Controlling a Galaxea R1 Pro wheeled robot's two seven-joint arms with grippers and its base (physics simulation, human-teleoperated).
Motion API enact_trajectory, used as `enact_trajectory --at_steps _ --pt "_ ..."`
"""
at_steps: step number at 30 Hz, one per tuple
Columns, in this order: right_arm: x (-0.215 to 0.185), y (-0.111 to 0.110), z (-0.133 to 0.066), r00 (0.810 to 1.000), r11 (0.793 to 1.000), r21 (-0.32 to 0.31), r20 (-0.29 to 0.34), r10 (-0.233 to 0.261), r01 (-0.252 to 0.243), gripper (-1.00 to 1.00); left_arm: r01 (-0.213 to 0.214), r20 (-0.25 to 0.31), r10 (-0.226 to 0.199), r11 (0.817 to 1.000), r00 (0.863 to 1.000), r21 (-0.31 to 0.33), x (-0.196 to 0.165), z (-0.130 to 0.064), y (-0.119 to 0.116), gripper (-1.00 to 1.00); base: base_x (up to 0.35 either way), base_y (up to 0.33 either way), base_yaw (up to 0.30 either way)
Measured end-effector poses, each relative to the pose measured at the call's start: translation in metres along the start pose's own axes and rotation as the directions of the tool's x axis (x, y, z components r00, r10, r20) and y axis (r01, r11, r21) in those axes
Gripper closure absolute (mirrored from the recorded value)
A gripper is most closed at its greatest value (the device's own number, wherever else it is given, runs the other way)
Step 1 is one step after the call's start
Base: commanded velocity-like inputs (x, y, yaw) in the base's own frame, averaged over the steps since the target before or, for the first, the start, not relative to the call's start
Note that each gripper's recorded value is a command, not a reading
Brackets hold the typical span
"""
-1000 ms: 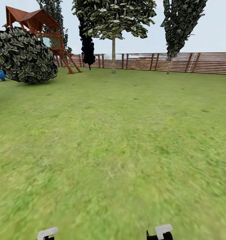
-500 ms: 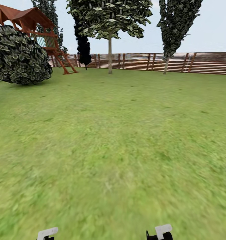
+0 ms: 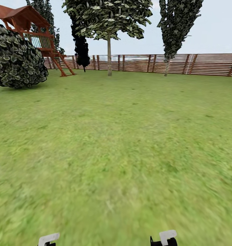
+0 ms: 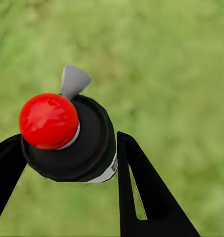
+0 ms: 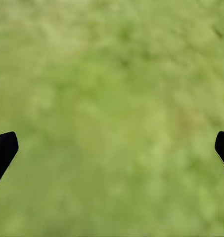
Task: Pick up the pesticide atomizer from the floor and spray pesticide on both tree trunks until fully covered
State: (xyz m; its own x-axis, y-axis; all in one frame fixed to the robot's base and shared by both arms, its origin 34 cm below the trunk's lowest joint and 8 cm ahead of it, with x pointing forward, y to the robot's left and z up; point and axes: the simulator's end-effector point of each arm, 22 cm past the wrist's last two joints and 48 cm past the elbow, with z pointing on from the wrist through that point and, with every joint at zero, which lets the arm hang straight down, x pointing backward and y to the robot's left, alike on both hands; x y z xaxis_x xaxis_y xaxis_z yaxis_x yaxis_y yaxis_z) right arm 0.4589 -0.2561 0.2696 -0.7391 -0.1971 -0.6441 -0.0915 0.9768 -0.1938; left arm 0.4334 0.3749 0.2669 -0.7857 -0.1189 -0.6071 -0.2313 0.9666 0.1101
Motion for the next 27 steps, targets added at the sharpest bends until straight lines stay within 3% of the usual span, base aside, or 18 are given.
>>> enact_trajectory --at_steps 7,13,27 --pt "0.0002 0.0 0.0 1.0 1.0 0.0 -0.001 0.0 0.0 -1.0 0.0 0.0 0.0 1.0 1.0 0.0 0.0 0.0 0.0 1.0 0.34 0.088 -0.01" --pt "0.0002 -0.0003 0.0 1.0 1.0 0.0 0.0 0.0 0.0 -1.0 -0.001 0.0 0.001 1.0 1.0 0.0 0.0 0.0 -0.0002 1.0 0.34 0.033 -0.173" --pt "0.0 -0.001 0.0001 1.0 1.0 0.001 0.001 -0.002 0.002 -1.0 -0.001 0.0 0.001 1.0 1.0 0.0 0.0 0.0 -0.0001 1.0 0.34 0.0 -0.006"
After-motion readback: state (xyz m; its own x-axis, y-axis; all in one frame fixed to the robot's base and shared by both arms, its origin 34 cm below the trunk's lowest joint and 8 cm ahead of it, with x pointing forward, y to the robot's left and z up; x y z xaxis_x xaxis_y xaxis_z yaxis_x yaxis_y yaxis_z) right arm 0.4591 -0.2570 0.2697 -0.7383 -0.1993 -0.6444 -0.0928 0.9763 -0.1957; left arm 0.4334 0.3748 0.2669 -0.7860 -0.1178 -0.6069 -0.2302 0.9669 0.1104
